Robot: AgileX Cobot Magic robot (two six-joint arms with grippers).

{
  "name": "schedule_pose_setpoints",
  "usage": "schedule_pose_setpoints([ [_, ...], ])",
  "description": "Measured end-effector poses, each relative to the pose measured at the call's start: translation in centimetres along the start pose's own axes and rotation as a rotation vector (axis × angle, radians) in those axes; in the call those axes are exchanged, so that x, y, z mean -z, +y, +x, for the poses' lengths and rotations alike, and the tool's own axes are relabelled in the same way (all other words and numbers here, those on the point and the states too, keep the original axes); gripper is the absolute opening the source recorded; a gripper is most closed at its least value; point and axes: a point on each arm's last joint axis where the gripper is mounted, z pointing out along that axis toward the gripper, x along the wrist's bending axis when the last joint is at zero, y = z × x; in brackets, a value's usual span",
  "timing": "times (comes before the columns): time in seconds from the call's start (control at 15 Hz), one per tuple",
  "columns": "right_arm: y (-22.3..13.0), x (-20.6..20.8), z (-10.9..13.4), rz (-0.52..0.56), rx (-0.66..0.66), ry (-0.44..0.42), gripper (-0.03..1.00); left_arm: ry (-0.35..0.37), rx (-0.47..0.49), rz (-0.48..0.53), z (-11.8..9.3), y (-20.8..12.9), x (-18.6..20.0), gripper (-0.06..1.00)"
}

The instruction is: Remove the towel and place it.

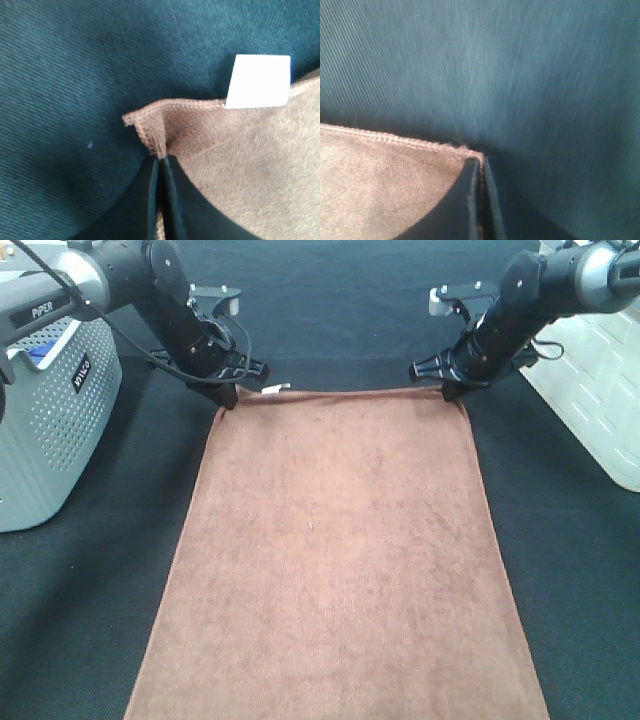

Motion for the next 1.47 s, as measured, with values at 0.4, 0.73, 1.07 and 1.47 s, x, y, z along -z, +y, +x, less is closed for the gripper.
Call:
schedule_pose_setpoints([
  [0.4,2.4,0.8,-0.3,-0.146,-0.004,-0.016,0.01,0.032,-0.004,-0.177,0.9,2.3,1.9,0.01],
  [0.73,3.8,1.1,-0.5,-0.314,-0.005,-0.039,0.01,0.051,0.003,-0.316,1.6,3.5,2.3,0.01],
  [1.07,4.3,-1.1,-0.7,-0.376,0.022,-0.054,0.01,0.078,-0.028,-0.405,2.1,3.6,0.1,0.01],
  [1.47,4.1,-3.0,-0.9,-0.383,0.013,-0.055,0.01,0.093,-0.032,-0.516,2.3,4.3,0.0,0.01],
])
